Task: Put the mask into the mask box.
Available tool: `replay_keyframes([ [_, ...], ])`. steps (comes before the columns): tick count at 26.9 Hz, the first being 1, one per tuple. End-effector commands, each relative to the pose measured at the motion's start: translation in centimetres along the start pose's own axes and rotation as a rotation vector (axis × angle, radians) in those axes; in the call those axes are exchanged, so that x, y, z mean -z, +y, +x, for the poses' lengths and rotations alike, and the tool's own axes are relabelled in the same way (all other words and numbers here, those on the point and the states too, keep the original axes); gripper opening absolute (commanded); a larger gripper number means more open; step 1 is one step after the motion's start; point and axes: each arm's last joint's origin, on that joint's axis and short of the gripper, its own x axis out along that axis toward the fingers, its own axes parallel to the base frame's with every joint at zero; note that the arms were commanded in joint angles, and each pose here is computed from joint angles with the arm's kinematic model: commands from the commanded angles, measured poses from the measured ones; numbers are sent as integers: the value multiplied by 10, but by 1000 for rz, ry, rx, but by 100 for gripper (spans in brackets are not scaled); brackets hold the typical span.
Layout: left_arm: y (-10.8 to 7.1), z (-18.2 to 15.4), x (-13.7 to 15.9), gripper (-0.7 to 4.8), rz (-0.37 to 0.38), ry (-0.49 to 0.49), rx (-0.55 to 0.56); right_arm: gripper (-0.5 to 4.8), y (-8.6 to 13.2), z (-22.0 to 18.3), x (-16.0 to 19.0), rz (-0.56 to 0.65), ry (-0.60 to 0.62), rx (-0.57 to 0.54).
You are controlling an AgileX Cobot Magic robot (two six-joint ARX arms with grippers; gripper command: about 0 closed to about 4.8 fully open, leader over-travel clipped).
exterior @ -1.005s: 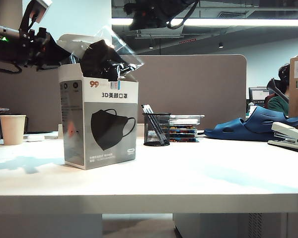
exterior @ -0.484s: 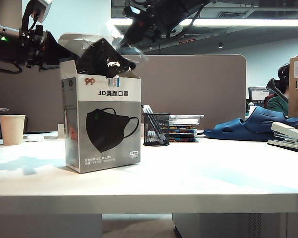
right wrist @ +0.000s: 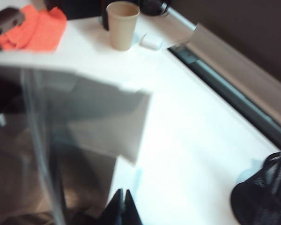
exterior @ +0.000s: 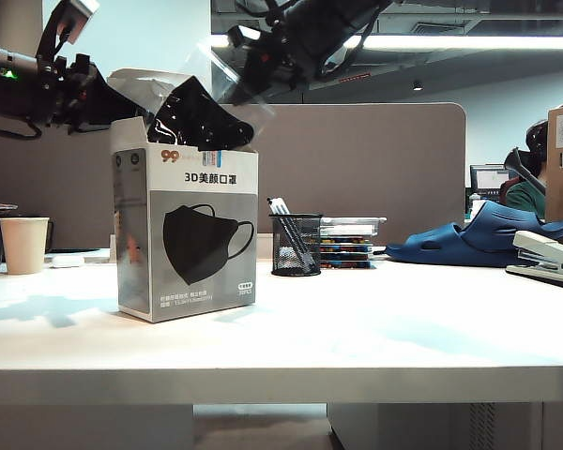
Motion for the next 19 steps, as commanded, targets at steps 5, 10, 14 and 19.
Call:
replay_keyframes([
  [5,0,-1,-2,224,10,-7,7,106,-1,-10,-13,-14,-59,14],
  [10,1,-1,-2,224,10,-5,-23,146,-1,-11,-15,11,-72,17],
  [14,1,-1,-2,224,14,-8,-22,190,-4,-21,-26,107,-136,40],
  [19,1,-1,-3,223,22,-15,-24,189,-3,-31,-29,175,-120,14],
])
